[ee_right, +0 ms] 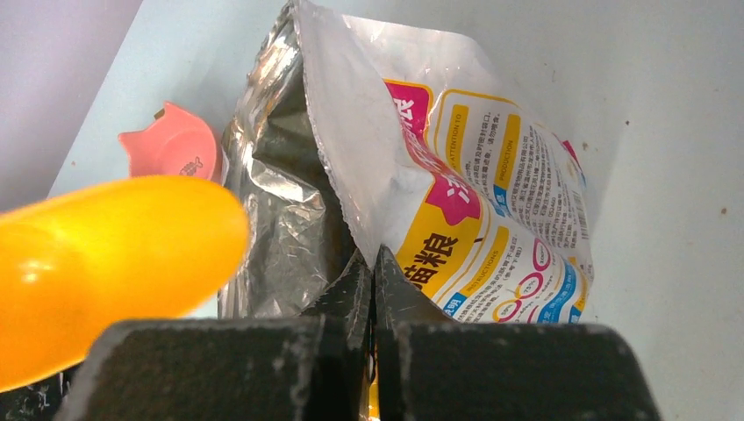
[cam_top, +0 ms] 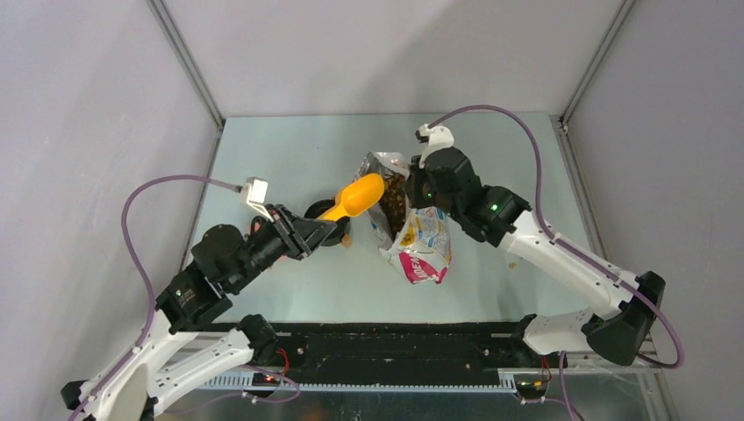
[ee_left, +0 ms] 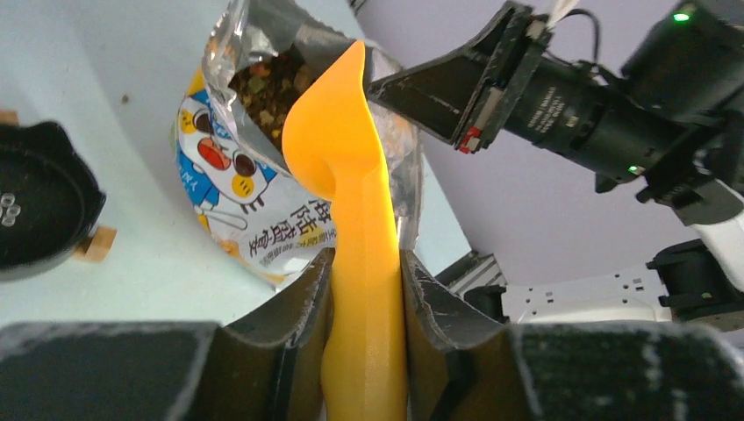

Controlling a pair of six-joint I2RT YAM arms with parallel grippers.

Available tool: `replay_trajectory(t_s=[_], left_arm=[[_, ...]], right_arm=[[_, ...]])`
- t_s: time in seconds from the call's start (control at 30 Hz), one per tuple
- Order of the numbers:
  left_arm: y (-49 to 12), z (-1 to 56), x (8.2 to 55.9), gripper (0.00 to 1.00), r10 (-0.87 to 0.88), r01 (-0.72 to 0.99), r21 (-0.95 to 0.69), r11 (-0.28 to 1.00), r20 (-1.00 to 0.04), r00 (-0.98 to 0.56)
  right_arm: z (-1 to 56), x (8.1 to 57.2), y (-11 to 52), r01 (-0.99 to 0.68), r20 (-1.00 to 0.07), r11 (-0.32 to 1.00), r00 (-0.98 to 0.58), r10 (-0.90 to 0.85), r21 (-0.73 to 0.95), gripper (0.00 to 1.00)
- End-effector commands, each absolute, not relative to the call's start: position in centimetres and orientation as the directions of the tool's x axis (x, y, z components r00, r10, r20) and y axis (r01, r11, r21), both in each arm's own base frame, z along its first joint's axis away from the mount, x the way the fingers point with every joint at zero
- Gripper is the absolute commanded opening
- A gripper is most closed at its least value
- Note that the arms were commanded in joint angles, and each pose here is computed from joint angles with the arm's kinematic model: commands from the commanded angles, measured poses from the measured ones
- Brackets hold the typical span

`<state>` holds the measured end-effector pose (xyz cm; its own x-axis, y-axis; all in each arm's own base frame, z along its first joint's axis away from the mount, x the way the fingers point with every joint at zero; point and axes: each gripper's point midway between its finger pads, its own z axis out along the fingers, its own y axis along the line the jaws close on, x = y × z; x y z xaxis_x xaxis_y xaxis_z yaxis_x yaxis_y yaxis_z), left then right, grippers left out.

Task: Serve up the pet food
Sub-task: Collect the pet food from the pet food bag.

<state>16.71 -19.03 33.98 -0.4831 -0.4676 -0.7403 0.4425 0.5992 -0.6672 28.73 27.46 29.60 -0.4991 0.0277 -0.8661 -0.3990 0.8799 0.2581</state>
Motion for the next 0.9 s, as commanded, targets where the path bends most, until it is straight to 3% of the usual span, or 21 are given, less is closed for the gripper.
replay_trajectory(t_s=[0.0,0.63,0.87], left_arm=[[-18.2,32.8,16.5,0.0,-0.469,0.301,-0.703,0.645,-0.675,-0.57],[-23.9,31.8,18.3,0.0,-0.364,0.121,-0.746,0.655,-0.451,-0.815],[-24.8,29.0,19.4,0.0,-0.289,-0.009,-0.638,0.77,-0.336,-0.897]], right_arm=[[36.6,28.7,30.2,-0.425,-0.922,0.842,-0.334,0.195,0.332,0.0],[34.4,27.1,31.4,-0.44,-0.955,0.873,-0.283,0.089,0.212,0.0],[34.0,27.6,30.5,-0.404,-0.964,0.899,-0.258,0.065,0.169,0.0]])
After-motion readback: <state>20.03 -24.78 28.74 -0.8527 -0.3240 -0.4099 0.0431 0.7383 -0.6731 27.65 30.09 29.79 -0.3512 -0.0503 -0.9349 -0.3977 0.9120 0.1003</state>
